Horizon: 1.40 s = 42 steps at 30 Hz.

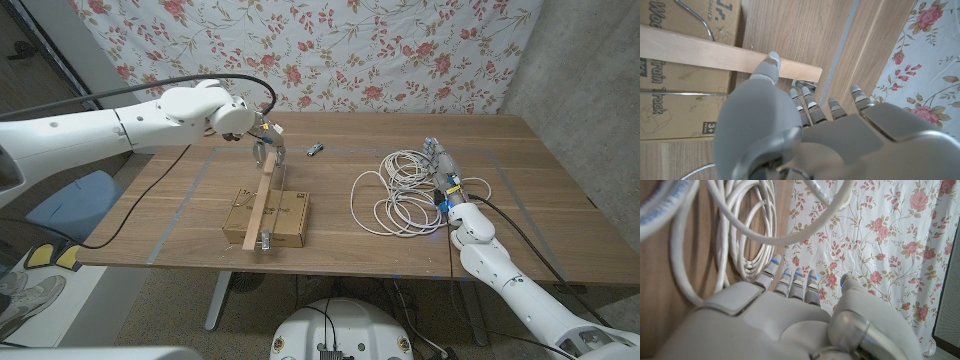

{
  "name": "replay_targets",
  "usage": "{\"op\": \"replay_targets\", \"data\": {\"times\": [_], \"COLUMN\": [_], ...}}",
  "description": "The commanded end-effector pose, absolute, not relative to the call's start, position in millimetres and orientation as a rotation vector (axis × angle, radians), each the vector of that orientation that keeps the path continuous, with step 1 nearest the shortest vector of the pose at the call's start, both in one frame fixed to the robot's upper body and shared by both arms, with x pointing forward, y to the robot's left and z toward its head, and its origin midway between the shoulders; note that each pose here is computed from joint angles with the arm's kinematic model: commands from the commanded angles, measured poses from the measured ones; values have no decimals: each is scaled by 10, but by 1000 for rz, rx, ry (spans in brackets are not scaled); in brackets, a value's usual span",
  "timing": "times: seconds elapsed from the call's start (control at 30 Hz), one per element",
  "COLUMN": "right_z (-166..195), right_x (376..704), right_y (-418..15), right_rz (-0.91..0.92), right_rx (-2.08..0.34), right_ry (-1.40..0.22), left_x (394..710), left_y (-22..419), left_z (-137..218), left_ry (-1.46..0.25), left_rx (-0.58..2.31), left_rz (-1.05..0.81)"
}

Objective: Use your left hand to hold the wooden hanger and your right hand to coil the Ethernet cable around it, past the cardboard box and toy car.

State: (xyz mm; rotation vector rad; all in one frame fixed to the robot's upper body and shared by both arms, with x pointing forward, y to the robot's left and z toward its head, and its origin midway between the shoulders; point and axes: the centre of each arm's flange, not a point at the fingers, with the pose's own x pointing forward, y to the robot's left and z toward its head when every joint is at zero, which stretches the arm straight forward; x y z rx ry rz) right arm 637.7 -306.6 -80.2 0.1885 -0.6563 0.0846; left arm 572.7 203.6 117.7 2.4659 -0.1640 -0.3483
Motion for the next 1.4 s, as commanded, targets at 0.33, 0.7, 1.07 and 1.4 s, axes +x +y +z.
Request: {"op": "replay_targets", "data": {"times": [0.33,0.7,1.07,1.4], "right_z": [-789,-740,-690,-649], "right_x": [6308,6282,6272,6282], "right_y": [-3010,-2977,-3007,-3019], "right_rz": [59,41,17,20], "right_rx": [181,198,176,142], "right_ry": [-699,-719,-752,-763], "left_x": [5793,5774,5776,5790], "left_y": [1976,1932,1942,1960], "left_z": [932,863,592,497], "left_ry": [-207,-180,-251,-326], "left_rx": [2538,2654,2787,2746], "left_rz": [-424,-405,-388,-391]}}
